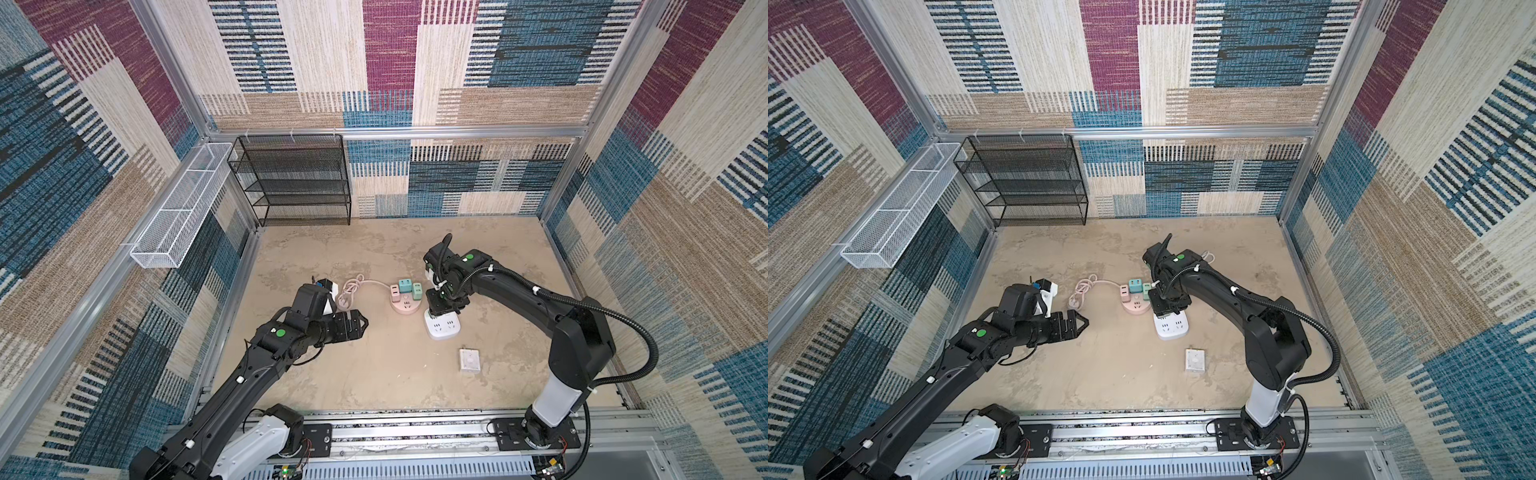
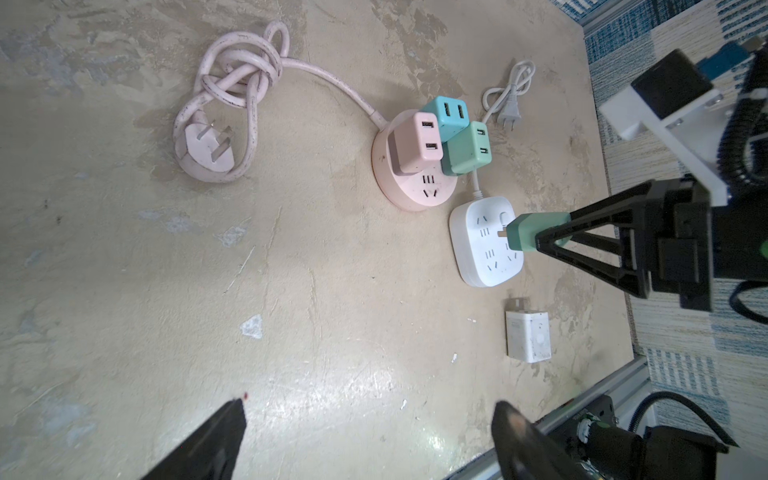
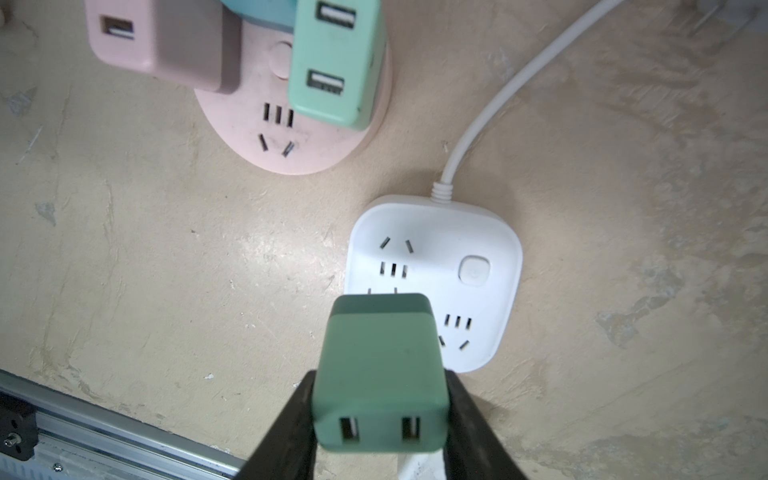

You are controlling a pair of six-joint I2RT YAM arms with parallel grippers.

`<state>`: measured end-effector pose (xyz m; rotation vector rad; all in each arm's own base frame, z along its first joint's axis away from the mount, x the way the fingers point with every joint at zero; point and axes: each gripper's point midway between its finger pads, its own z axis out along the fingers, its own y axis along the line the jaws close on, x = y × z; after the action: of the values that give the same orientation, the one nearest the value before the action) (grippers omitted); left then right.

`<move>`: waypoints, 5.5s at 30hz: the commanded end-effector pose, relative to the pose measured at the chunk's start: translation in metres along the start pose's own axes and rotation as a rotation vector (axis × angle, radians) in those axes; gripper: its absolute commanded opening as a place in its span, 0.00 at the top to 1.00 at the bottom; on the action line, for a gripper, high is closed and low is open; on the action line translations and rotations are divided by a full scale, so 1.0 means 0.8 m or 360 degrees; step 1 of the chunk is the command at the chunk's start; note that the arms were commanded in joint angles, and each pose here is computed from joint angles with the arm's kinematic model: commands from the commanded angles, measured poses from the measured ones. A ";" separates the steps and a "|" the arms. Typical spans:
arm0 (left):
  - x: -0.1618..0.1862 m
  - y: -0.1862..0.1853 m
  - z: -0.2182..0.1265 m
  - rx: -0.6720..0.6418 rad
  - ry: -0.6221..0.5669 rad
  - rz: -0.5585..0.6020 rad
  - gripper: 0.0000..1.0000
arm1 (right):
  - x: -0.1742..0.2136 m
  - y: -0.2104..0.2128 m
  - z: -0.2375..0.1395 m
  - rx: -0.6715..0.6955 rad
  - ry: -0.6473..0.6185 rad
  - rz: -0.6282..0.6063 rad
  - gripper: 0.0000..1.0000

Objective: Insert the plug
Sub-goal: 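Align the green adapter's prongs over a white strip socket with right gripper, then push the green adapter down into the white strip socket with right gripper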

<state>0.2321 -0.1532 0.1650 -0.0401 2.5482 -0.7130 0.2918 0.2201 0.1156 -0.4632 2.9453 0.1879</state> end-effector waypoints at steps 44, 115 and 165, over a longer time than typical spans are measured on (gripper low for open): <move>-0.005 -0.005 0.003 0.0037 -0.0033 0.0036 0.03 | 0.003 0.000 0.030 0.0008 0.0078 0.0017 1.00; -0.005 -0.007 0.016 0.0066 -0.0001 0.0017 0.03 | -0.032 -0.059 0.096 0.0160 0.0221 0.0143 1.00; -0.014 -0.021 -0.002 0.0081 -0.0027 0.0040 0.03 | -0.067 -0.059 0.065 0.0140 0.0012 0.0176 0.54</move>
<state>0.2399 -0.1687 0.1777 0.0055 2.5085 -0.7889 0.3625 0.2003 0.0672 -0.3037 2.9965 0.0774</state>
